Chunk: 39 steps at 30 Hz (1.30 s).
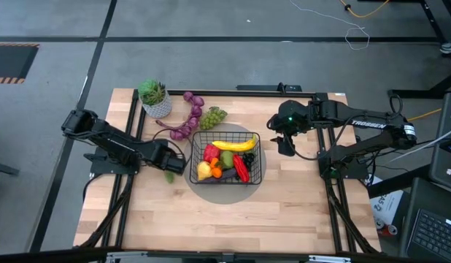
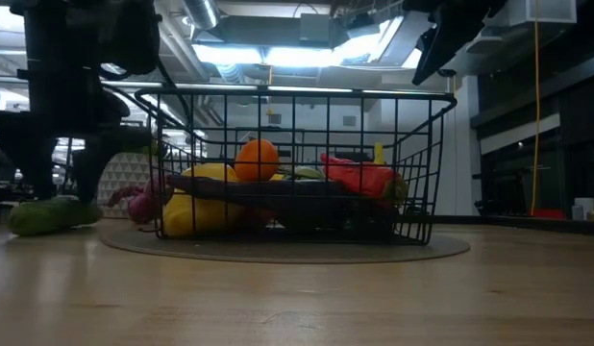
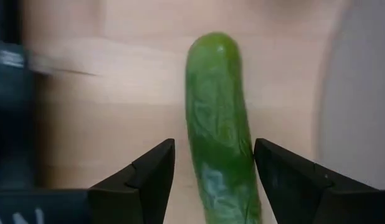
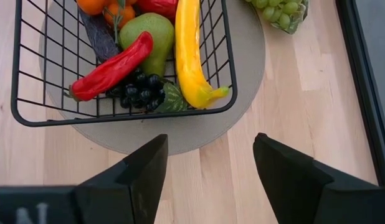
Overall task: Build produce basket
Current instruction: Put the cucumber into the black wire basket
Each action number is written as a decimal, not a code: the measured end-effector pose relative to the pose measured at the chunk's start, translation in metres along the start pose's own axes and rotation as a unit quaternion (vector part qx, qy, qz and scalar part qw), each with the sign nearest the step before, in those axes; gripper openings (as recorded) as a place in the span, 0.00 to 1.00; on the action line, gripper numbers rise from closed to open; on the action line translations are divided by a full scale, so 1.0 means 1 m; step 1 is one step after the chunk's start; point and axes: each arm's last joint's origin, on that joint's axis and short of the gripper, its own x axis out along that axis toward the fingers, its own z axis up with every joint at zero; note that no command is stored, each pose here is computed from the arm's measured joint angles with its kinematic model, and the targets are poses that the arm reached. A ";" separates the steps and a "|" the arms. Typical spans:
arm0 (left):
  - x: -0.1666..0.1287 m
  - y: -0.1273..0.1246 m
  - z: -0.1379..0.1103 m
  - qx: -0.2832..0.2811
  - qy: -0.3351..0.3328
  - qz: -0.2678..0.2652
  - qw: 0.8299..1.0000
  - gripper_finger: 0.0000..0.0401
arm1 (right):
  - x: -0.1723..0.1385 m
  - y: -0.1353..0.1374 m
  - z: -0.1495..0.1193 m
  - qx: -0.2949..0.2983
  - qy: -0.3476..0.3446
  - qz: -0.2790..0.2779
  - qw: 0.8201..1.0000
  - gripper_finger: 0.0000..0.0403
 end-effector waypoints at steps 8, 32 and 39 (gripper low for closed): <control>0.002 -0.004 -0.002 -0.004 0.007 -0.009 1.000 0.54 | 0.000 0.000 0.000 0.000 0.001 0.000 1.000 0.59; 0.014 -0.005 -0.009 0.022 0.027 0.039 0.999 0.51 | 0.000 0.000 -0.001 0.000 0.005 0.000 1.000 0.59; 0.013 0.004 -0.006 0.036 0.019 0.086 0.995 0.29 | 0.000 0.000 -0.001 0.000 0.005 0.000 1.000 0.59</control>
